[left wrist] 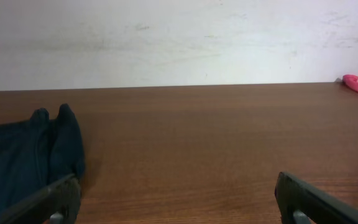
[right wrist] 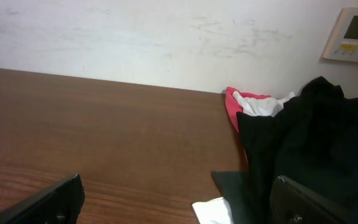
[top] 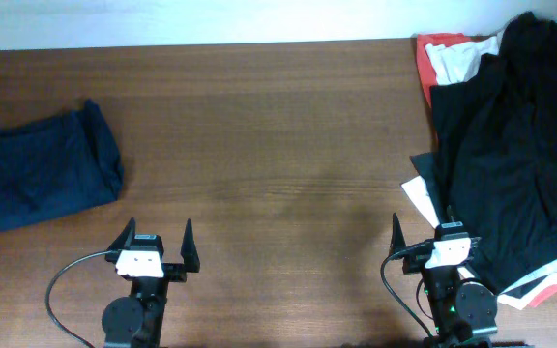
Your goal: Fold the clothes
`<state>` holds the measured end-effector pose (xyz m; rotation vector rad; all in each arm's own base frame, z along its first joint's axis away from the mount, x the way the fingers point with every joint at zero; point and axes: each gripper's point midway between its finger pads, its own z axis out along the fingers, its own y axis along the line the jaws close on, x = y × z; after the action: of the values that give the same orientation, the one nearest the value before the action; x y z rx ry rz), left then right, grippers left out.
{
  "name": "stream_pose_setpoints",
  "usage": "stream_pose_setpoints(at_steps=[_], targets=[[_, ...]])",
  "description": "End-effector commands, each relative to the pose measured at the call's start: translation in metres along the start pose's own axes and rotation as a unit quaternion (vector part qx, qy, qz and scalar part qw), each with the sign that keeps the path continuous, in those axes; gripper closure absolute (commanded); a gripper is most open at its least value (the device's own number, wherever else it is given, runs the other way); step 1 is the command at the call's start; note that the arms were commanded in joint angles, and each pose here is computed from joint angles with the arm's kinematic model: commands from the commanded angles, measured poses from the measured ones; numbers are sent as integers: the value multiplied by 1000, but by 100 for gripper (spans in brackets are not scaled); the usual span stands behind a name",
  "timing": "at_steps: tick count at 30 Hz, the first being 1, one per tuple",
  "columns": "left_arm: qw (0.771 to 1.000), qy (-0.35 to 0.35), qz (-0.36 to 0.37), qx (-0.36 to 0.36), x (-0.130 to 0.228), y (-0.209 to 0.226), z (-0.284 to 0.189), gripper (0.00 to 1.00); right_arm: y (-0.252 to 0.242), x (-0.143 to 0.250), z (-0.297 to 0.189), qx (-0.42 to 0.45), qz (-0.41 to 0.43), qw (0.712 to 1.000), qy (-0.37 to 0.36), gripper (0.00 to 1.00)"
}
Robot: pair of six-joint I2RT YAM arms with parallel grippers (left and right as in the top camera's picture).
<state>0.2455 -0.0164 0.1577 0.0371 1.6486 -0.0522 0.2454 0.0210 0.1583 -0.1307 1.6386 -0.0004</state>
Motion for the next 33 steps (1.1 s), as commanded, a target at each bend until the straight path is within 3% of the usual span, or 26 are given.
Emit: stream_pose_setpoints(at_steps=[1, 20, 25, 30, 33], targets=[[1000, 1, 10, 5, 2, -1, 0, 1, -2, 3, 0, 7, 2, 1000, 4, 1], [1000, 2, -4, 7, 2, -2, 0, 1, -1, 3, 0, 5, 4, 1000, 4, 1], [1000, 14, -9, 7, -9, -2, 1, 1, -6, -12, -3, 15, 17, 1000, -3, 1], [997, 81, -7, 5, -32, -3, 16, 1, -14, -33, 1, 31, 14, 998, 48, 1], [991, 131, -6, 4, -52, -4, 43, 1, -15, -49, 19, 26, 10, 992, 122, 1]])
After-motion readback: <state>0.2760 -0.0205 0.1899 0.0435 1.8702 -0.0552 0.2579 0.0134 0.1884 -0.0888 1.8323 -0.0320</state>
